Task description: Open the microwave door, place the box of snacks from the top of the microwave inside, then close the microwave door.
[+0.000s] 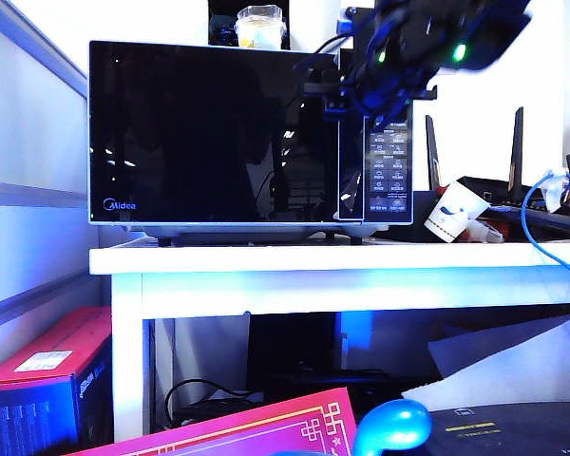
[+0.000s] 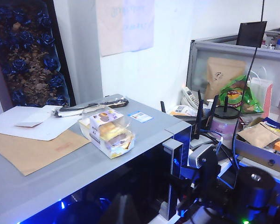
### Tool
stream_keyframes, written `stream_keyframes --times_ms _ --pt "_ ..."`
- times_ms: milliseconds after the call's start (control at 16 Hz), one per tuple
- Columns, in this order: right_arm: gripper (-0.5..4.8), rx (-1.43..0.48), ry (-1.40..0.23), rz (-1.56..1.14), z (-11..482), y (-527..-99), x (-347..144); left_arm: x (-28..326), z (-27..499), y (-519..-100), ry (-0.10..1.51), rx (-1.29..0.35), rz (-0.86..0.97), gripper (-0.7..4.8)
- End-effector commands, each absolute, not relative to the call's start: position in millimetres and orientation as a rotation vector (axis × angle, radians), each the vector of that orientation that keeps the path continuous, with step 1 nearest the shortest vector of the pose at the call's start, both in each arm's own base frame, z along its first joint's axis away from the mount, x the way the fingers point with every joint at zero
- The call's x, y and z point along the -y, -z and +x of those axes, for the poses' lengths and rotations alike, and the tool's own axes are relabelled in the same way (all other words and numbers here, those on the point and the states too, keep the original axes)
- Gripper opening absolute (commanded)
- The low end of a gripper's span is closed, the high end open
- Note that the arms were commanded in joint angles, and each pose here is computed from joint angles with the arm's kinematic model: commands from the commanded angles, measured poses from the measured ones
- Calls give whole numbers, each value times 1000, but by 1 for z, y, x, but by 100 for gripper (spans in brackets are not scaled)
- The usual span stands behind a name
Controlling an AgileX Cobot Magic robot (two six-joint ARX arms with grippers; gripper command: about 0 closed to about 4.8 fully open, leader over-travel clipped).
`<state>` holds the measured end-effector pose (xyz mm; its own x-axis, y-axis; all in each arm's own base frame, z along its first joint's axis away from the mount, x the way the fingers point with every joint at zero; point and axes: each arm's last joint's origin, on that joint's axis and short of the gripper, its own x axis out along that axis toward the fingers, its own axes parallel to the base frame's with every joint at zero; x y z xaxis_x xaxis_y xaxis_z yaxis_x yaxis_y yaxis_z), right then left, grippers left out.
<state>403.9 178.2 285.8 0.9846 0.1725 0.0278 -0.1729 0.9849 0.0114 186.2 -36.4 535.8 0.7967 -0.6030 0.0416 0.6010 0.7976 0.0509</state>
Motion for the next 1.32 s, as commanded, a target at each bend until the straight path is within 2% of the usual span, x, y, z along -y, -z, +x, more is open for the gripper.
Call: stream_keyframes --times_ms 63,627,689,815,1128,1316 --pt "207 7 -158 2 392 -308 -172 36 184 -538 652 72 40 -5" --pt "207 -38 -154 -14 382 -317 -172 36 184 -538 652 71 40 -5" --pt "241 -38 -159 -14 382 -317 -172 36 184 -538 652 71 40 -5" --pt "450 -31 -213 -10 381 -317 -174 36 184 -538 652 70 40 -5" --pt "454 84 -192 31 387 -319 -176 36 184 -538 653 70 39 -5" --pt "453 88 -172 33 394 -308 -178 36 184 -538 654 69 39 -5"
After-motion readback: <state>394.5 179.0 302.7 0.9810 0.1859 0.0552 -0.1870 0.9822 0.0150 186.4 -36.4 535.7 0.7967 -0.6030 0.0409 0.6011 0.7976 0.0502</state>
